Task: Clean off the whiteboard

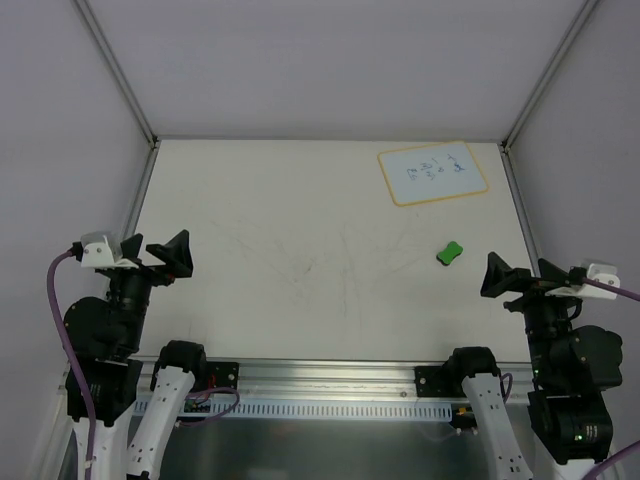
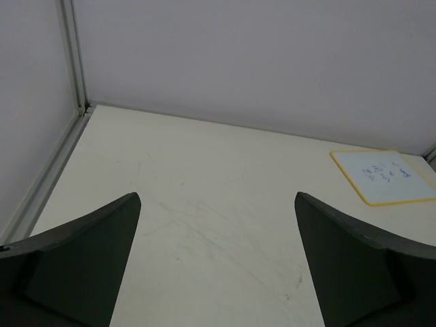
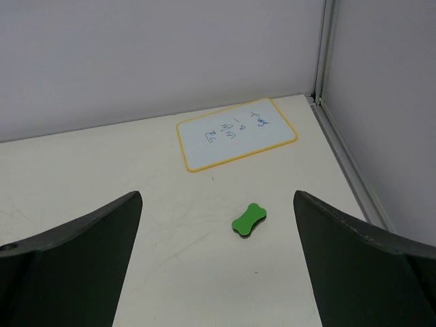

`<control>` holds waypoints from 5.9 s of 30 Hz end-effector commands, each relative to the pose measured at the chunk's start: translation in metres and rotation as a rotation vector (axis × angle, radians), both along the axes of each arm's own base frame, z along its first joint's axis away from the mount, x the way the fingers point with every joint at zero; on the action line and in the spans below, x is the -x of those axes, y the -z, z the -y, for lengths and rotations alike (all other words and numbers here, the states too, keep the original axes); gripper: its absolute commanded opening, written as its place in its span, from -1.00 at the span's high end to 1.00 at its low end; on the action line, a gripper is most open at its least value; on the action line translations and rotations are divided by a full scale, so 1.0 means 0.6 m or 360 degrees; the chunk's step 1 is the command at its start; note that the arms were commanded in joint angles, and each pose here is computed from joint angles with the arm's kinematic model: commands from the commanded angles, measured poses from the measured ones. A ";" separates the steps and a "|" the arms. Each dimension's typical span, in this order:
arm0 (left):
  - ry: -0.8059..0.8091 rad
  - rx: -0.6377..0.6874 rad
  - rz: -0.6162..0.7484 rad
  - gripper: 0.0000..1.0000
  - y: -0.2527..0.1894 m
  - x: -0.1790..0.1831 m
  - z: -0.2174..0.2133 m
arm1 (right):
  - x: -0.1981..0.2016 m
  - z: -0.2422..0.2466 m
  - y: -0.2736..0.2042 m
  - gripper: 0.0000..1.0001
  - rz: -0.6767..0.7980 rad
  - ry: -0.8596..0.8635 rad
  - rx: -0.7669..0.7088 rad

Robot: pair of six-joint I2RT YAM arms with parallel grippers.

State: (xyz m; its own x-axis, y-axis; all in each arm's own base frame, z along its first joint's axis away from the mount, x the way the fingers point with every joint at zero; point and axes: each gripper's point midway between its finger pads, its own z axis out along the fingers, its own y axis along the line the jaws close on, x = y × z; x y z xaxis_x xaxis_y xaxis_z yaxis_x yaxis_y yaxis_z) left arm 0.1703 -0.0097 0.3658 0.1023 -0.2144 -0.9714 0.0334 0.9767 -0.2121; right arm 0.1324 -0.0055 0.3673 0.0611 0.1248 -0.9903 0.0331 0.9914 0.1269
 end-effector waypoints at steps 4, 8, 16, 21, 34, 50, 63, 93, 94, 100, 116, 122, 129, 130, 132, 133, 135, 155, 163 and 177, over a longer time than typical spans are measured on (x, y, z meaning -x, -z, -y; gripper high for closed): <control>0.0035 0.0129 -0.0080 -0.97 0.030 -0.025 0.014 | -0.047 0.006 0.017 -0.99 -0.0068 0.0126 -0.0362; 0.0055 0.0154 -0.0220 -0.97 0.070 -0.051 0.024 | -0.106 -0.019 0.044 -0.98 -0.0274 0.0060 -0.0414; 0.0141 0.0203 -0.0490 -0.98 0.144 -0.092 0.052 | -0.281 -0.047 0.141 -0.98 -0.0803 0.0090 -0.0430; 0.0132 0.0158 -0.0602 -0.97 0.189 -0.107 0.052 | -0.406 -0.107 0.197 -0.84 -0.0902 -0.0126 -0.0340; 0.0179 0.0095 -0.0640 -0.98 0.212 -0.107 0.058 | -0.615 -0.189 0.392 -0.76 -0.1266 -0.0224 -0.0008; 0.0245 0.0092 -0.0626 -0.98 0.210 -0.104 0.069 | -0.649 -0.253 0.513 -0.47 -0.1459 -0.0358 -0.0185; 0.0250 0.0091 -0.0616 -0.98 0.209 -0.102 0.070 | -0.618 -0.275 0.572 -0.31 -0.1621 -0.0398 -0.0322; 0.0223 0.0104 -0.0602 -0.98 0.211 -0.098 0.065 | -0.060 -0.689 0.571 0.00 -0.2130 -0.1586 0.0058; 0.0222 0.0106 -0.0604 -0.97 0.212 -0.098 0.065 | -0.046 -0.689 0.567 -0.01 -0.2149 -0.1611 0.0072; 0.0219 0.0109 -0.0609 -0.98 0.213 -0.099 0.065 | 0.032 -0.653 0.542 -0.03 -0.2222 -0.1728 0.0204; 0.0234 0.0109 -0.0644 -0.98 0.222 -0.102 0.069 | -0.251 -0.319 0.356 -0.23 -0.1494 -0.0308 0.0231; 0.0239 0.0111 -0.0640 -0.97 0.221 -0.102 0.069 | -0.305 -0.108 0.393 -0.21 -0.1528 0.0445 -0.0127; 0.0240 0.0110 -0.0635 -0.97 0.220 -0.101 0.069 | -0.325 0.000 0.469 -0.11 -0.1702 0.0836 -0.0397; 0.0242 0.0111 -0.0635 -0.97 0.220 -0.101 0.070 | -0.328 0.010 0.475 -0.10 -0.1710 0.0867 -0.0428; 0.0240 0.0110 -0.0635 -0.97 0.220 -0.101 0.069 | -0.338 0.016 0.492 -0.07 -0.1734 0.0888 -0.0464; 0.0237 0.0110 -0.0637 -0.98 0.221 -0.101 0.069 | -0.341 0.020 0.497 -0.06 -0.1739 0.0897 -0.0490; 0.0237 0.0110 -0.0635 -0.98 0.220 -0.101 0.069 | -0.347 0.023 0.510 -0.05 -0.1761 0.0914 -0.0508; 0.0252 0.0105 -0.0642 -0.98 0.221 -0.101 0.072 | -0.369 0.020 0.552 0.04 -0.1835 0.0847 -0.0600; 0.0254 0.0107 -0.0653 -0.97 0.223 -0.102 0.072 | -0.365 0.025 0.554 0.15 -0.1842 0.0854 -0.0588; 0.0466 0.0219 -0.1110 -0.98 0.303 -0.145 0.130 | -0.354 -0.058 0.497 0.70 -0.1742 0.0514 -0.0403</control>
State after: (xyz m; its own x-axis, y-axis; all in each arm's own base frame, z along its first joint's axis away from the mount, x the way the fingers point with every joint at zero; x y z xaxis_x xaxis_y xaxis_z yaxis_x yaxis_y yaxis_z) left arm 0.2497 -0.0628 0.1782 -0.5537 -0.2558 -0.7924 0.0269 0.9457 -0.3240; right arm 0.3421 0.0061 0.0418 -0.7318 0.5356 -0.4215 0.5812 0.8134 0.0246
